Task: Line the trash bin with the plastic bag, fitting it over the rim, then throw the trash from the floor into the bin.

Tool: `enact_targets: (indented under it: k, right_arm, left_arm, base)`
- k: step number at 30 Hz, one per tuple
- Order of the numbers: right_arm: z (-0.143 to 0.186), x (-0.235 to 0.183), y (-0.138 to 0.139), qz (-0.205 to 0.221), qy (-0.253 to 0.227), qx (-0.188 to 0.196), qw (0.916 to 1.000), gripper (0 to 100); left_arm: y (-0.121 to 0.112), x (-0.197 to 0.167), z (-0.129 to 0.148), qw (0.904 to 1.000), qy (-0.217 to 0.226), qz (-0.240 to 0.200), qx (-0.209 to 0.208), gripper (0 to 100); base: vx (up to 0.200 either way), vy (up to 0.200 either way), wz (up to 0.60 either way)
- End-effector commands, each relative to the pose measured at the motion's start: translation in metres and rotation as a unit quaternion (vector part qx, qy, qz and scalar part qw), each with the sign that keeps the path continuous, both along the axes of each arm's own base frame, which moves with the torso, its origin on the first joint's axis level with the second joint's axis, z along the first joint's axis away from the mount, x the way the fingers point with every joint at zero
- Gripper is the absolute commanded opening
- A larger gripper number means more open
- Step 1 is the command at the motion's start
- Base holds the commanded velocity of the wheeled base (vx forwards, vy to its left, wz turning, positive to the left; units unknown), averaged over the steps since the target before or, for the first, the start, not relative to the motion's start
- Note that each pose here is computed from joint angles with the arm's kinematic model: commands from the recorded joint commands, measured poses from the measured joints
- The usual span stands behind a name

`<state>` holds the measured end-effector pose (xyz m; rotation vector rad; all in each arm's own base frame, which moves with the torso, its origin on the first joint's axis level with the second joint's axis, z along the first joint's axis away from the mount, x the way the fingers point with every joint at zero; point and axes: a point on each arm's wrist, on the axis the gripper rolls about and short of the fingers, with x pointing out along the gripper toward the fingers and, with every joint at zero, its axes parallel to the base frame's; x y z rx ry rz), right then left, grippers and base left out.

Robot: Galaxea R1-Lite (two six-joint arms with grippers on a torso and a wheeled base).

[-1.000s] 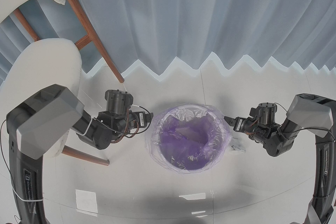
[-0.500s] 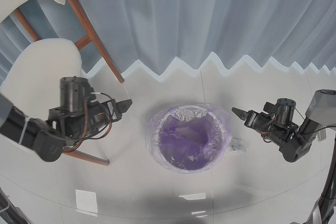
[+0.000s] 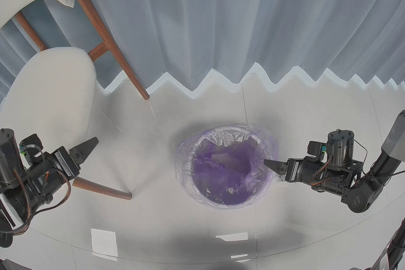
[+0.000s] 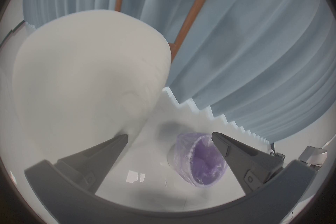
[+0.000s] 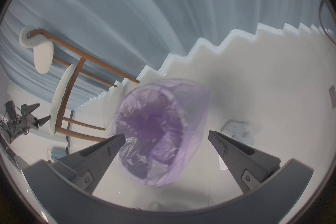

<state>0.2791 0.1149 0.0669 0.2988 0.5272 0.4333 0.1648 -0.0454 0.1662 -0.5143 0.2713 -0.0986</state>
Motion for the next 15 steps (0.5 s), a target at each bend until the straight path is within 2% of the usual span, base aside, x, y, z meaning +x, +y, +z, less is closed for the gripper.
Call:
enact_targets:
  k: [1, 4, 9, 12, 13, 15]
  right_arm:
    - [-0.001, -0.001, 0.019, 0.028, 0.000, -0.005, 0.9996, 100]
    - [0.009, 0.006, 0.026, 0.031, -0.022, 0.006, 0.9993, 100]
    - [0.006, 0.002, 0.036, 0.048, -0.003, -0.003, 0.9989, 100]
    - [-0.002, 0.002, 0.036, 0.043, 0.012, -0.021, 0.9988, 100]
    - [-0.009, 0.004, 0.034, 0.023, 0.018, -0.046, 0.9985, 100]
    - [-0.012, 0.006, 0.027, -0.003, 0.012, -0.068, 0.9976, 100]
  left_arm:
    - [0.012, -0.023, 0.004, 0.9993, -0.030, 0.019, -0.008, 100]
    - [0.013, -0.026, 0.001, 0.9994, -0.027, 0.019, -0.008, 100]
    - [0.014, -0.031, -0.003, 0.9995, -0.024, 0.019, -0.007, 100]
    - [0.014, -0.031, -0.004, 0.9996, -0.022, 0.017, -0.004, 100]
    - [0.013, -0.030, -0.003, 0.9996, -0.023, 0.012, -0.004, 100]
    - [0.010, -0.031, -0.002, 0.9997, -0.024, -0.006, -0.003, 100]
  base:
    - [0.000, 0.000, 0.00]
    - [0.000, 0.000, 0.00]
    - [0.000, 0.000, 0.00]
    - [0.000, 0.000, 0.00]
    - [0.000, 0.000, 0.00]
    - [0.000, 0.000, 0.00]
